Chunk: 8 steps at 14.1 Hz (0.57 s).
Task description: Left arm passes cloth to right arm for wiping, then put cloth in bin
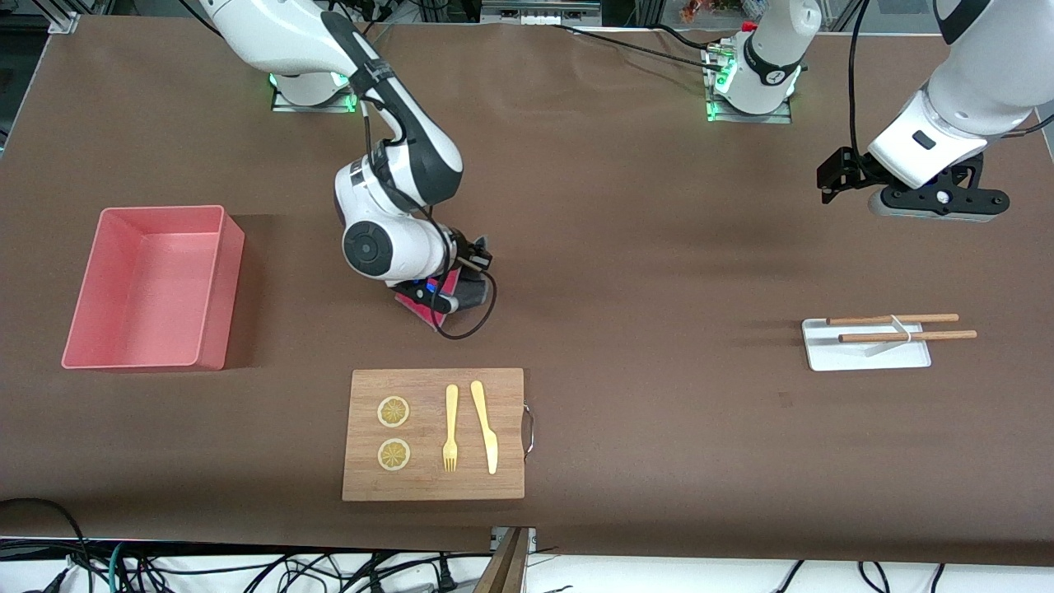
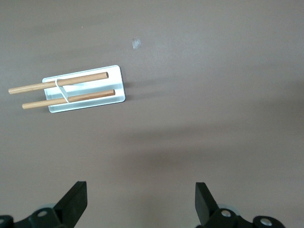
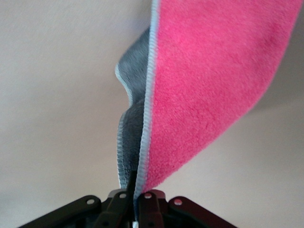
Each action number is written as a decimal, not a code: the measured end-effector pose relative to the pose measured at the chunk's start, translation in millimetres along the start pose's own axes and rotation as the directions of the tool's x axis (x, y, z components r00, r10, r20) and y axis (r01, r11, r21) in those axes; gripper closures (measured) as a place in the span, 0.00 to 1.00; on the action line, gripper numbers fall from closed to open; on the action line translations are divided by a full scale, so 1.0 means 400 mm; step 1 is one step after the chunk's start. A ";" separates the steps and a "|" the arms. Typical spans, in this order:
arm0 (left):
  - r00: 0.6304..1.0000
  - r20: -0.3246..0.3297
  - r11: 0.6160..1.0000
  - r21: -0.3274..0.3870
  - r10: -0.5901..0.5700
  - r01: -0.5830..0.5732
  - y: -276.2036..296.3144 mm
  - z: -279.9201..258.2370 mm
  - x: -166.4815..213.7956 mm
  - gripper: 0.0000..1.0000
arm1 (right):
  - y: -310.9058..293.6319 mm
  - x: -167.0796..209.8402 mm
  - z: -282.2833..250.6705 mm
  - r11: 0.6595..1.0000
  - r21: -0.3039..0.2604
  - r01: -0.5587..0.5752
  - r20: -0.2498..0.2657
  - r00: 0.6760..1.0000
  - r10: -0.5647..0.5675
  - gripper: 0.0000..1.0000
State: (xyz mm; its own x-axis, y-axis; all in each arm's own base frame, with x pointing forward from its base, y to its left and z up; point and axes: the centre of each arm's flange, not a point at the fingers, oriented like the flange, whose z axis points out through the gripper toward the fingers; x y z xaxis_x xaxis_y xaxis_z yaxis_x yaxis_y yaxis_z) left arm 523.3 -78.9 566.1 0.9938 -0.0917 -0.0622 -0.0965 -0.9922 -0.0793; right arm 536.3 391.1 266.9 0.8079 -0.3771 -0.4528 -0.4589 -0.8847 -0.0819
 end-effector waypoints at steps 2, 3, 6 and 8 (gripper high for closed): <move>1.000 0.003 1.000 0.001 -0.005 0.005 -0.007 0.001 0.000 0.00 | 0.008 0.005 -0.016 1.000 -0.015 -0.006 0.028 1.000 0.006 0.98; 1.000 0.004 1.000 0.000 -0.007 0.007 -0.010 0.001 0.000 0.00 | 0.033 0.029 -0.033 1.000 -0.026 -0.003 0.049 0.999 0.005 0.98; 1.000 0.004 1.000 0.000 -0.008 0.008 -0.012 0.001 0.000 0.00 | 0.168 0.159 -0.113 0.998 -0.039 0.047 0.080 0.996 -0.044 0.98; 1.000 0.004 1.000 0.000 -0.008 0.008 -0.011 0.001 0.000 0.00 | 0.289 0.253 -0.154 0.992 -0.054 0.116 0.072 0.991 -0.113 0.98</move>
State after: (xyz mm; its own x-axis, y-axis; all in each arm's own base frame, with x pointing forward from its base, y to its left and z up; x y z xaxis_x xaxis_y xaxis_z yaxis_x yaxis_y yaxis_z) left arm 523.5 -74.4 565.9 0.9943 -0.0834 -0.0660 -0.0886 -0.9928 -0.0802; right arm 587.9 233.7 266.4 0.8257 -0.2545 -0.5034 -0.3410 -0.9361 -0.0862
